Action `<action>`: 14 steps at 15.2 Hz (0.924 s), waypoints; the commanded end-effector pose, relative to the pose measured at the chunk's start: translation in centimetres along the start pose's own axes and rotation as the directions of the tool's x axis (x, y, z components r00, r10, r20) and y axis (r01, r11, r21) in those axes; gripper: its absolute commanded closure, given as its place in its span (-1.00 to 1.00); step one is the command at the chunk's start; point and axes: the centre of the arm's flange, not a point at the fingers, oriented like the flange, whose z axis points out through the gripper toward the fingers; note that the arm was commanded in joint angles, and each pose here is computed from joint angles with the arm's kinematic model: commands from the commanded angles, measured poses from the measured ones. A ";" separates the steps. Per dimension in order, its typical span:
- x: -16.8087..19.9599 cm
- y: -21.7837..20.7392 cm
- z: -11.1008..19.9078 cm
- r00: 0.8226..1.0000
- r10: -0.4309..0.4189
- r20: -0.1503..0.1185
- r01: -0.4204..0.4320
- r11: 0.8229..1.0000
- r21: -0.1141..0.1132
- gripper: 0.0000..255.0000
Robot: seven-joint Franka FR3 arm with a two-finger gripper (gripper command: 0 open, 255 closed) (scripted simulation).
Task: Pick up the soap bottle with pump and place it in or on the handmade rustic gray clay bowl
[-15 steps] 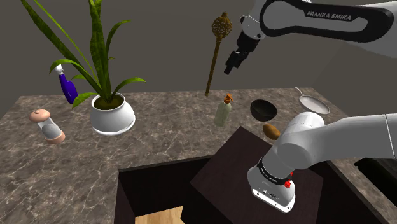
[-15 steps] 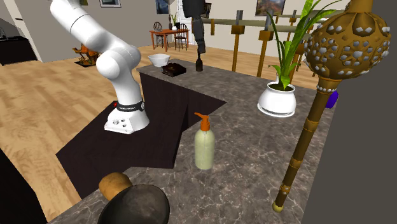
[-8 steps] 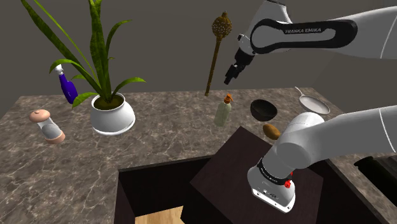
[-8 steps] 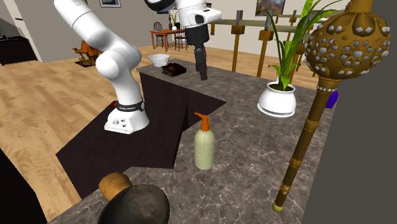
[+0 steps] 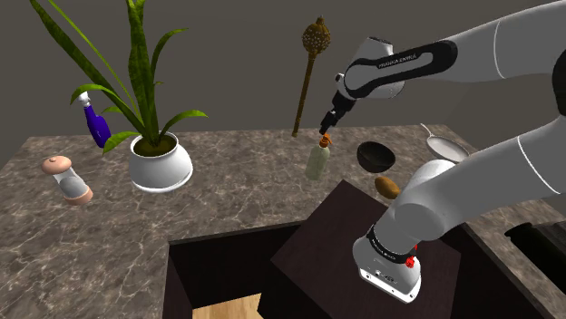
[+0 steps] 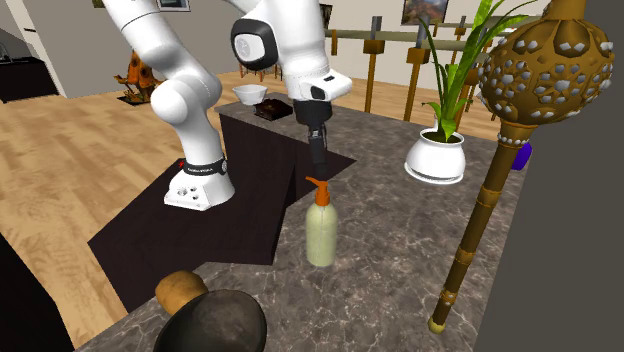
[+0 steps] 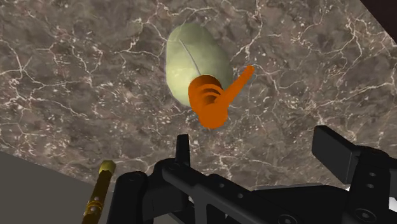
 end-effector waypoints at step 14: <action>-0.4 2.5 7.0 1.000 0.001 0.005 -0.001 1.000 0.006 -1.00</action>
